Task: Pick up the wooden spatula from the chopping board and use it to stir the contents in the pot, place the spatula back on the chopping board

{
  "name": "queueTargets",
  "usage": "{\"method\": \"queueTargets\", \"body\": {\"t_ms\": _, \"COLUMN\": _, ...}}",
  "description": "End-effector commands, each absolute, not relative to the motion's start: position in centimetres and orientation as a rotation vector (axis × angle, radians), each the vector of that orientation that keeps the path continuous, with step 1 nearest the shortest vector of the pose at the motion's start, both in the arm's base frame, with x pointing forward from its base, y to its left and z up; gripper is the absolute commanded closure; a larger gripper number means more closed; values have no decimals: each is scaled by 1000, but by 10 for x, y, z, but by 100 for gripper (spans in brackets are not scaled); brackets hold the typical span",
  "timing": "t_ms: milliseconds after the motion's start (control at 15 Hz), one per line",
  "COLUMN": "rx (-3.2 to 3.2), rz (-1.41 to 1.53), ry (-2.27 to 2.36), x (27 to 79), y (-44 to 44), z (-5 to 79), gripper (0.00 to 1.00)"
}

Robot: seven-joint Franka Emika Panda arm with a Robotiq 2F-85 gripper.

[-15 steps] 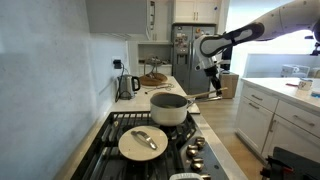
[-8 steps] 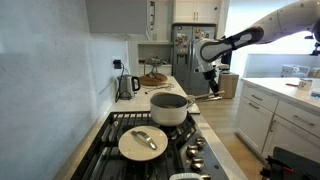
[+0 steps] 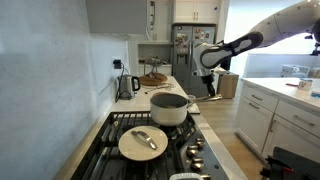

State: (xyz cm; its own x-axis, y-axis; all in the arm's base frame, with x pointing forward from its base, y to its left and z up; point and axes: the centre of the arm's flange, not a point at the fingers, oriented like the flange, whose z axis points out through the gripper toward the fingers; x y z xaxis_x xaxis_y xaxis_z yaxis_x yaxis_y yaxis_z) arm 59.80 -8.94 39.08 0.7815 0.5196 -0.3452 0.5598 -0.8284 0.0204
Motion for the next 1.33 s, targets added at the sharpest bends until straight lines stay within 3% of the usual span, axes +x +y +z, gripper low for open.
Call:
{"method": "queueTargets", "body": {"t_ms": 0, "rx": 2811, "rz": -464, "ry": 835, "x": 592, "y": -83, "z": 387, "gripper": 93}}
{"method": "queueTargets", "body": {"t_ms": 1267, "rx": 2825, "rz": -497, "ry": 848, "x": 597, "y": -72, "z": 342, "gripper": 93}}
